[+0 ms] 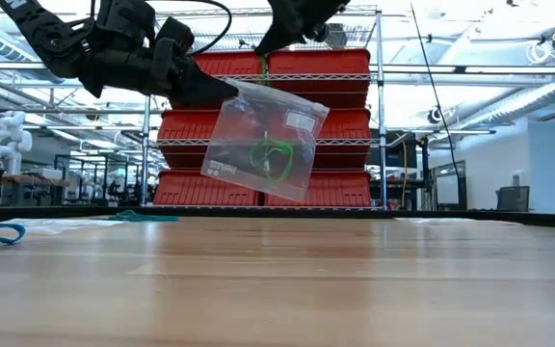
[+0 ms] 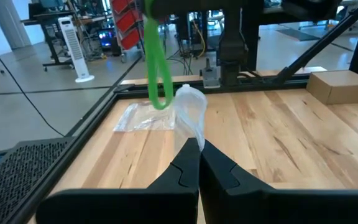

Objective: Sort rubber bands
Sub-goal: Put the green rubber band into the transparent zip bag

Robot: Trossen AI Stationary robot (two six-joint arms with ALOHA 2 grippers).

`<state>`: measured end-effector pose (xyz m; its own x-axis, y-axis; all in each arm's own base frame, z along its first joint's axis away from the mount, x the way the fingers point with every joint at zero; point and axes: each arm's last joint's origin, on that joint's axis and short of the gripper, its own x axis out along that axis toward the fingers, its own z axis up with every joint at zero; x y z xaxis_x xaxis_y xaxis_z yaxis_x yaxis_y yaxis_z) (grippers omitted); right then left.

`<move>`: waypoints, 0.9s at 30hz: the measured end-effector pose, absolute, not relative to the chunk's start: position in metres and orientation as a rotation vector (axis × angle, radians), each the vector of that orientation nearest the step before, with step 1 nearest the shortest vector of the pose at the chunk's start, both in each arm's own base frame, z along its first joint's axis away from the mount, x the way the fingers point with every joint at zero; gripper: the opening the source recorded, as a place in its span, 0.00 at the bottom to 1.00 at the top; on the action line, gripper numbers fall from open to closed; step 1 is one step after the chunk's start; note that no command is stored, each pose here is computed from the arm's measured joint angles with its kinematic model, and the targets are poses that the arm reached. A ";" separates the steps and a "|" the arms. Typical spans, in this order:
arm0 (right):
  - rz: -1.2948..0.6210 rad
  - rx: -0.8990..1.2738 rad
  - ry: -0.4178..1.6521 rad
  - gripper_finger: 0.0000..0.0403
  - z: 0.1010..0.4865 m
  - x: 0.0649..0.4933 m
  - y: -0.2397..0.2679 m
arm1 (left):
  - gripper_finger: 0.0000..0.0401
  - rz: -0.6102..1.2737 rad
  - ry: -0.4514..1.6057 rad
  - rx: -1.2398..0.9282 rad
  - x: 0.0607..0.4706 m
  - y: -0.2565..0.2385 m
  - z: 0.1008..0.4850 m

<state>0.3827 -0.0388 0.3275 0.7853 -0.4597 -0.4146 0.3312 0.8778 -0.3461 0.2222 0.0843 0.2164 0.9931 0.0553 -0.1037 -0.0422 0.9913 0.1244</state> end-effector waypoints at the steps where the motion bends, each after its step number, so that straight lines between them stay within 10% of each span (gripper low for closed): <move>1: -0.431 -0.252 0.526 0.00 0.326 0.382 -0.038 | 0.00 0.050 0.107 0.122 0.222 0.084 0.216; 27: -0.465 -0.276 0.522 0.00 0.325 0.383 -0.011 | 0.00 0.056 0.108 0.122 0.222 0.085 0.216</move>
<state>0.3827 -0.0110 0.3253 0.7669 -0.4908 -0.4134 0.3532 0.8607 -0.3666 0.2222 0.0845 0.2163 0.9926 0.0622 -0.1039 -0.0490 0.9910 0.1248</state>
